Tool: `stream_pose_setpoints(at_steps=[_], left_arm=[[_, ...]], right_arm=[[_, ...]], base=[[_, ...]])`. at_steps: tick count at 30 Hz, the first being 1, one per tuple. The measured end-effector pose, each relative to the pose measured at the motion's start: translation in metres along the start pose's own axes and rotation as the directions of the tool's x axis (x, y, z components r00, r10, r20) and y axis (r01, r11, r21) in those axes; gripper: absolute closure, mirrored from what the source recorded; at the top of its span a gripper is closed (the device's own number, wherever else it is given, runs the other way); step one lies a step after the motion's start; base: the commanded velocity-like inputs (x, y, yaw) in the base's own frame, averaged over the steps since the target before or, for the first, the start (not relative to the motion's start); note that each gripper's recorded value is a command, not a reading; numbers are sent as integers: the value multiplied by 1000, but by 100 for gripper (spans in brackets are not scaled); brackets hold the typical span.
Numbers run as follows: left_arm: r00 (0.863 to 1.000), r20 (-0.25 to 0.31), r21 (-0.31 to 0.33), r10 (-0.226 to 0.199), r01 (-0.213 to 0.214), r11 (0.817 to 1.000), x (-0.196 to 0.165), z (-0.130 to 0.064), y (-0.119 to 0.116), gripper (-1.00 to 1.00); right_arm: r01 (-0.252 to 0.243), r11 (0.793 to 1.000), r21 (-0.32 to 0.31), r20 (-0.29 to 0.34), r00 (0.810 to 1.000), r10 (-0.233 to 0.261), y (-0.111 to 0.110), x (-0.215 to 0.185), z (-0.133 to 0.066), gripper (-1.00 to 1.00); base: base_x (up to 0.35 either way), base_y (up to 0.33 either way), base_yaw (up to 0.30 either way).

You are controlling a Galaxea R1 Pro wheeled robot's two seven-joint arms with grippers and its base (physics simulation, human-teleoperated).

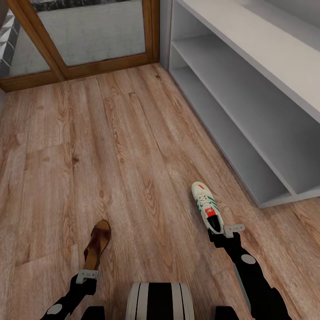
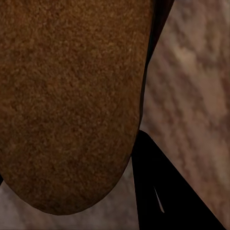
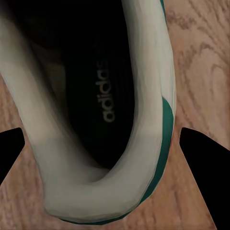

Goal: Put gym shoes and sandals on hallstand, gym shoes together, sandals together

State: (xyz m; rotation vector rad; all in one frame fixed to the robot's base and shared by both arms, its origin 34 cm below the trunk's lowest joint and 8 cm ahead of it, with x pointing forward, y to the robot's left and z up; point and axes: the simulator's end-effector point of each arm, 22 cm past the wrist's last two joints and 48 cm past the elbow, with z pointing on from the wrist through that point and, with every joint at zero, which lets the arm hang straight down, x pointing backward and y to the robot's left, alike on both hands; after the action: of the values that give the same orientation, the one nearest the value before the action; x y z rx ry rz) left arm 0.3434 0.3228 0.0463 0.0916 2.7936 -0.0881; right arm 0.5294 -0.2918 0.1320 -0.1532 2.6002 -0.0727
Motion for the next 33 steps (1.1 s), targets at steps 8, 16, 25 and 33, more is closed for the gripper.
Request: stream_pose_setpoints(at_steps=[8, 16, 25, 33], left_arm=[[1000, 1, -3, 1, -1, 1000, 0, 0, 1, 100], [1000, 1, -2, 2, -2, 1000, 0, 0, 1, 100], [1000, 5, -2, 1, -1, 1000, -2, -1, 1, 100], [999, 37, -5, 3, -3, 1000, -19, -5, 1, 100]], right_arm=[[0, 1000, 0, 0, 1000, 0, 0, 0, 0, 100], [0, 1000, 0, -1, 1000, 0, 0, 0, 0, 100], [0, 1000, 0, 4, 1000, 0, 0, -2, -1, 100], [3, 1000, -1, 20, 1000, -2, -1, -11, -7, 100]], base=[[0, 0, 0], [0, 0, 0], [0, 0, 0], [0, 0, 0]])
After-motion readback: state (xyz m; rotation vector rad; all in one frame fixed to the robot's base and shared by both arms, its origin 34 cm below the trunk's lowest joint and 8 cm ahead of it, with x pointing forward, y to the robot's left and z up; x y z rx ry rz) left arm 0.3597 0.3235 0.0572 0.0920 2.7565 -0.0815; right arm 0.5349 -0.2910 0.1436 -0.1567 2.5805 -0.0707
